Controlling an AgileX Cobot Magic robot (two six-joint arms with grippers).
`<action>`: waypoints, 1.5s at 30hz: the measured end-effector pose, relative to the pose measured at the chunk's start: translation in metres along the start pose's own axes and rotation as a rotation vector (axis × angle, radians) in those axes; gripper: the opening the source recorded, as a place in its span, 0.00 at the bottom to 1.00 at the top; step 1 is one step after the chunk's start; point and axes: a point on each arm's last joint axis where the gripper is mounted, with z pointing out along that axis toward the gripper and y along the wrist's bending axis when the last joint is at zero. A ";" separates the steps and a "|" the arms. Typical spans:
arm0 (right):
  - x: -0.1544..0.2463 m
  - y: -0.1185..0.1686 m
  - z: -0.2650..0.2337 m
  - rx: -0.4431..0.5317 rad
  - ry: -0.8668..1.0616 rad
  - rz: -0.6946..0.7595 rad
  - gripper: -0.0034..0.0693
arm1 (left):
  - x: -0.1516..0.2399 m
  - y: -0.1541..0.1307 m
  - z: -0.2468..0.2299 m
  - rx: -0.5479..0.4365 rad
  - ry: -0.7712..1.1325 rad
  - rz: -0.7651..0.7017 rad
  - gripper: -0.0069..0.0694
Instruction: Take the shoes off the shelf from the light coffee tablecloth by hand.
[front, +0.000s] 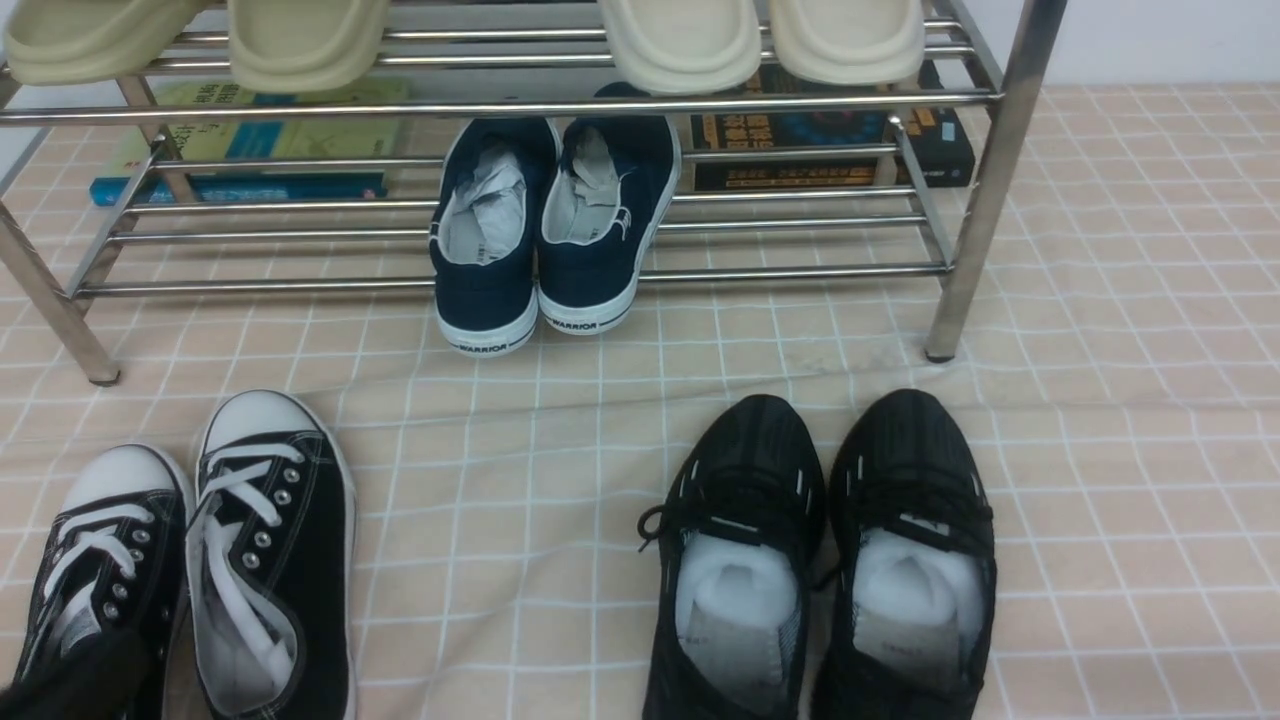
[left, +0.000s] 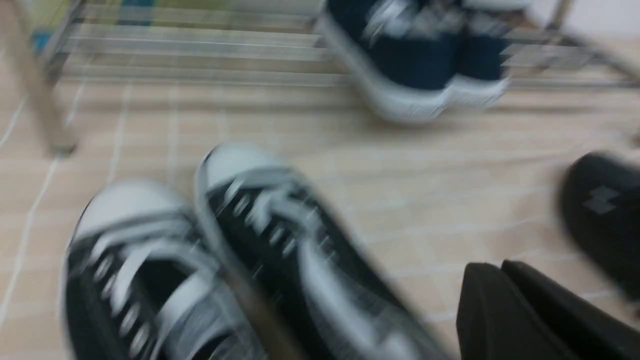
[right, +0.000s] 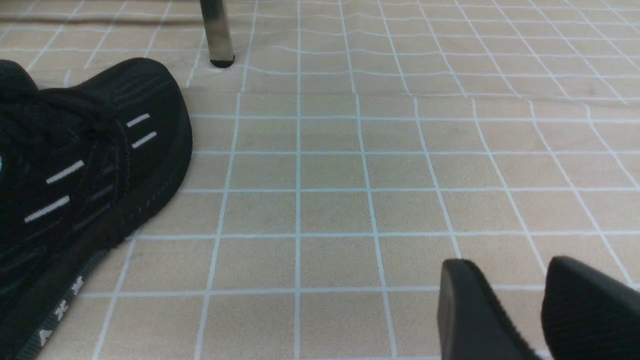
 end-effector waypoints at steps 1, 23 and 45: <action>0.000 0.000 0.000 0.000 0.000 0.000 0.38 | 0.003 0.002 0.001 -0.020 0.004 -0.005 0.15; 0.000 0.000 0.000 0.000 0.000 0.000 0.38 | 0.032 0.013 0.001 -0.164 0.039 0.004 0.18; 0.000 0.000 0.000 0.000 0.000 0.000 0.38 | 0.032 0.013 0.001 -0.165 0.040 0.008 0.21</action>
